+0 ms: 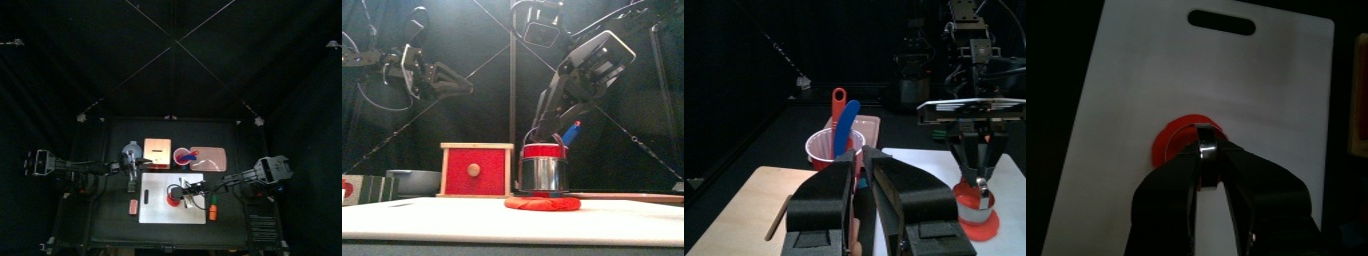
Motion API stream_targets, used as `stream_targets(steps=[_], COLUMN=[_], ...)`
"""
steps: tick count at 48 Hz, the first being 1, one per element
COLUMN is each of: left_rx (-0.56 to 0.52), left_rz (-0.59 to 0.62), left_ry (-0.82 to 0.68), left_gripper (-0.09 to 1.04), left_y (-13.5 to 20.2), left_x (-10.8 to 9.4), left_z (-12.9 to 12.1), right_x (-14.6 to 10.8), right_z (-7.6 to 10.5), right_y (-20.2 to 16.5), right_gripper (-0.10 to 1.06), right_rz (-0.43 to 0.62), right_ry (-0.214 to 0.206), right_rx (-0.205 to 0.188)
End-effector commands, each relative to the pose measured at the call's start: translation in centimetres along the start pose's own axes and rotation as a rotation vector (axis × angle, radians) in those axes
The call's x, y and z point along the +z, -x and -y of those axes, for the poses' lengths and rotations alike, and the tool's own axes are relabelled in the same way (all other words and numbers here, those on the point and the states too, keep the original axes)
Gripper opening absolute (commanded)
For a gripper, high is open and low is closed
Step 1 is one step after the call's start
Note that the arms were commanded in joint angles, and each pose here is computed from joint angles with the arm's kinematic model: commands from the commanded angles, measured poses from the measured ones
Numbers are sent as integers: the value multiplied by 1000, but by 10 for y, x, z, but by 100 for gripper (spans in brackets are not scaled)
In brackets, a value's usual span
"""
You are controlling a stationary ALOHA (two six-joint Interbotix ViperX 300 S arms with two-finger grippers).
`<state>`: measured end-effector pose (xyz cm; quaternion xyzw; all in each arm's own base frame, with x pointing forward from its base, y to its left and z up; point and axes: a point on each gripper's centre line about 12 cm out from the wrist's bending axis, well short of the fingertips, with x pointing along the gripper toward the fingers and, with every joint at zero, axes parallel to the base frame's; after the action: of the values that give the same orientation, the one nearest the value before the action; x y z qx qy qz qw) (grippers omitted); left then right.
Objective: Get the cutter from the drawer then cut the dough then place the extra dough in the bowl
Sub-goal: Cut the dough
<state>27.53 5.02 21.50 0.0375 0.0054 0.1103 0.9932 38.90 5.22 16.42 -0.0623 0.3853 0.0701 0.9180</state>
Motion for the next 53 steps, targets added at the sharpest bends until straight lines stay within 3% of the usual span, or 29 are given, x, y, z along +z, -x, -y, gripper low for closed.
stream_targets(steps=[1, 15, 18, 28, 32, 39, 44, 46, 53], left_rx=[1, -2, -9, -54, -89, -116, -154, -179, -210], left_rz=[11, 6, 10, -25, -54, -105, -93, -89, -80], left_ry=[0, -3, -5, -5, 18, 75, 69, 59, 72], left_gripper=[59, 59, 59, 63, 67, 74, 78, 79, 83], left_y=[-2, -1, -1, -4, -8, -19, -28, -31, -41], left_x=[3, 1, 3, -7, -15, -31, -33, -34, -38], left_z=[0, 1, 3, 16, 30, 61, 85, 96, 124], right_x=[14, 10, 12, 22, 27, 34, 26, 21, -7], right_z=[1, -1, -2, -1, -1, 1, 6, 10, 11], right_y=[3, -4, -2, 6, 11, 28, 43, 49, 59], right_gripper=[57, 58, 60, 72, 72, 72, 72, 72, 72], right_rz=[43, 25, 34, 77, 120, 241, 321, 365, 497], right_ry=[-15, 11, 28, 20, 20, -16, -21, -42, 4], right_rx=[-1, 1, 1, 0, -1, 0, -12, -20, -31])
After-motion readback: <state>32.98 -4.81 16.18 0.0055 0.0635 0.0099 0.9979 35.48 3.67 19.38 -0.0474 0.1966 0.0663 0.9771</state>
